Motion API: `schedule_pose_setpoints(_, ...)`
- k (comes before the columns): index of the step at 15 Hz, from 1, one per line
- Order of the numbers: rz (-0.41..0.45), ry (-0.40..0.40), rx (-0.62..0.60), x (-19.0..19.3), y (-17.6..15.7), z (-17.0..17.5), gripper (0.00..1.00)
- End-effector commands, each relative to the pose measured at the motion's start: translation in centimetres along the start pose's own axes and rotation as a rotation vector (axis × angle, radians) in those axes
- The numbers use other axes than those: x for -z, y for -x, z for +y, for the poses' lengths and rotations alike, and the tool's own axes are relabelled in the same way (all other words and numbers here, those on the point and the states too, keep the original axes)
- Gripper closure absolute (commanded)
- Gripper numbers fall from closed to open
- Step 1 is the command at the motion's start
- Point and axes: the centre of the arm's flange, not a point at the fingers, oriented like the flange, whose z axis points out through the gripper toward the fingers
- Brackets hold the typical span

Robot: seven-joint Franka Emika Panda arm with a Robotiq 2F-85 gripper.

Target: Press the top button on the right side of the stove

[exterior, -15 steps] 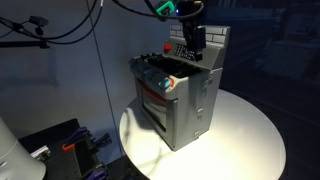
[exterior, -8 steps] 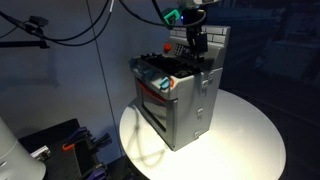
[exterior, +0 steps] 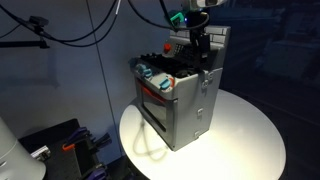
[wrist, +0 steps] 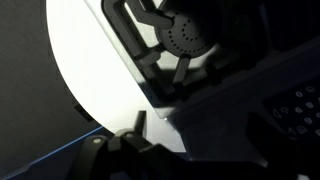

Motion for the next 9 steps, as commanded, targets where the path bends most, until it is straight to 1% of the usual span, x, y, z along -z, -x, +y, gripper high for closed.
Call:
schedule_pose_setpoints(1,0.000,-0.010,-0.029,-0.21,-1.07,-0.83,0.00)
schedule_pose_setpoints(9,0.001,-0.014,-0.039,-0.57,-1.42,-1.16,0.00)
